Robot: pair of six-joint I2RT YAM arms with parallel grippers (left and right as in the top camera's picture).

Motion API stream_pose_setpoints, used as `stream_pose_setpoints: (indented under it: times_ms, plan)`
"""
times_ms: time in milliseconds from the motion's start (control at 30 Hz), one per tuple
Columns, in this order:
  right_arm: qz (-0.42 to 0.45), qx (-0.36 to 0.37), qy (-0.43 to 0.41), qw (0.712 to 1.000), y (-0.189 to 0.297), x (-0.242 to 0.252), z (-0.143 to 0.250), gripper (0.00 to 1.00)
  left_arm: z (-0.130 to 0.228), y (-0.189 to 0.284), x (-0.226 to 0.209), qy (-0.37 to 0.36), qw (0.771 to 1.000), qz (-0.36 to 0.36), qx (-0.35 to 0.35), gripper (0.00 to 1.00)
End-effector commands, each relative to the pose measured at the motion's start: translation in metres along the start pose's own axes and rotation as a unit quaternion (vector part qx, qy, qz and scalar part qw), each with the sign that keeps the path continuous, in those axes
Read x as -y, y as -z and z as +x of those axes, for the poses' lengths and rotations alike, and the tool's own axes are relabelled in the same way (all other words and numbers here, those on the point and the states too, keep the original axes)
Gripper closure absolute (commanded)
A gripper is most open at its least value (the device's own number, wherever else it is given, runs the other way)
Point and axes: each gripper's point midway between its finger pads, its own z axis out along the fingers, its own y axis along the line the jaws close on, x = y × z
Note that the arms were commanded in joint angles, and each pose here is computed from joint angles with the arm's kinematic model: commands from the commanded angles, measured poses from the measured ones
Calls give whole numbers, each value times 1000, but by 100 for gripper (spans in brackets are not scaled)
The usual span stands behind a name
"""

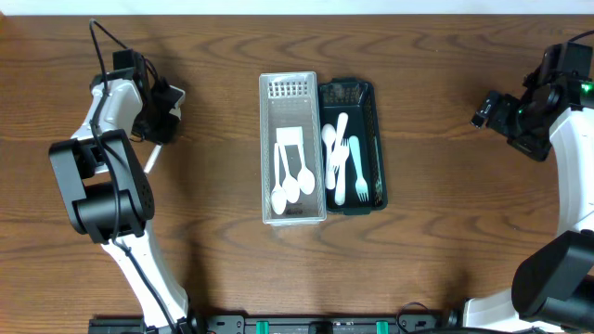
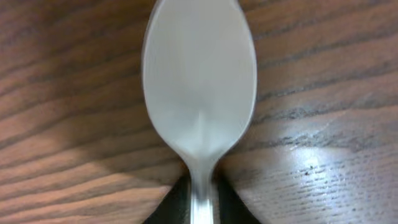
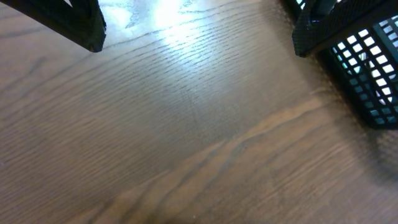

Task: Pack container
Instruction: 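Move left gripper back and grasp the last white spoon on the left, then carry the spoon over the clear tray and open left gripper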

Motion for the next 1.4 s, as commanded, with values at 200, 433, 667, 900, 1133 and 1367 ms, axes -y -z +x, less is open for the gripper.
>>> stream_pose_setpoints:
  times_ms: [200, 433, 667, 900, 1133, 1367]
  plan:
    - [-3, -8, -4, 1000, -2, -3, 4, 1, -11, 36, 36, 76, 997, 5, 2, 94]
    - [-1, -3, -4, 1000, -2, -2, 2, 1, -50, 143, 95, 41, 992, -20, 118, 94]
    - [-1, -3, -4, 1000, -2, -2, 2, 1, -60, 230, 178, 108, 969, 21, 222, 95]
    - [-1, -1, -4, 1000, -2, -3, 1, 1, -50, 205, 236, 151, 973, 58, 167, 94]
    - [-2, 1, -3, 1000, -2, -3, 0, 1, -48, 174, 271, 142, 980, 63, 123, 94]
    - [-6, 8, 45, 999, -2, -5, -3, 1, -48, 187, 252, 163, 975, 60, 136, 37]
